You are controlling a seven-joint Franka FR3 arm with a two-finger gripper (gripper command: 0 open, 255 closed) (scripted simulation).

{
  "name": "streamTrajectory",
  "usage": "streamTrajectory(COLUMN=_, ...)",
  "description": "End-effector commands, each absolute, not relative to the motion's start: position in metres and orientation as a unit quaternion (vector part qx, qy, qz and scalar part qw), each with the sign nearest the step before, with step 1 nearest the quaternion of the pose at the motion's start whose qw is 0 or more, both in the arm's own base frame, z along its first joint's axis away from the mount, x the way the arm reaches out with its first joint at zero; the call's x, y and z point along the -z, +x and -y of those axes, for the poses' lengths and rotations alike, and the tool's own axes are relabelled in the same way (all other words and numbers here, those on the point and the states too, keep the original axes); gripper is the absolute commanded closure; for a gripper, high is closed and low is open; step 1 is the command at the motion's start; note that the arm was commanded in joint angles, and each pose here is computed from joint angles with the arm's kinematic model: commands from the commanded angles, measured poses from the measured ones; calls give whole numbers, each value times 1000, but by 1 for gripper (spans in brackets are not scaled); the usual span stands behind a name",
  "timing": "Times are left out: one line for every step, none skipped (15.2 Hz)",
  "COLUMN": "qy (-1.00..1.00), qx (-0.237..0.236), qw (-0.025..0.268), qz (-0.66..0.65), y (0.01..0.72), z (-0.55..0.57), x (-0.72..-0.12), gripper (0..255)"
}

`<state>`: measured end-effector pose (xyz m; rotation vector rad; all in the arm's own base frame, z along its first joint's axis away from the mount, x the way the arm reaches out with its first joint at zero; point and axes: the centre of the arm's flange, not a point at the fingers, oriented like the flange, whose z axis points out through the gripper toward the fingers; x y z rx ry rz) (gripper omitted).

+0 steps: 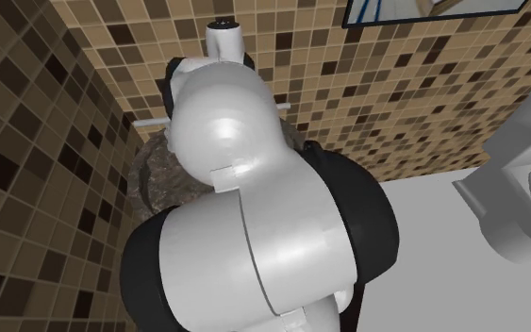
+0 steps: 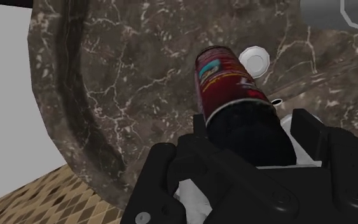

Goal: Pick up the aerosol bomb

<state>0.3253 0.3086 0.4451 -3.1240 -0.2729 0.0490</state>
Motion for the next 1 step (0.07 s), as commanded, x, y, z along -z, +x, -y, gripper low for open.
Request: streamTrajectory(qy=-996, qx=15, qw=13, qz=90, y=324, z=-312, x=-476, gripper=255)
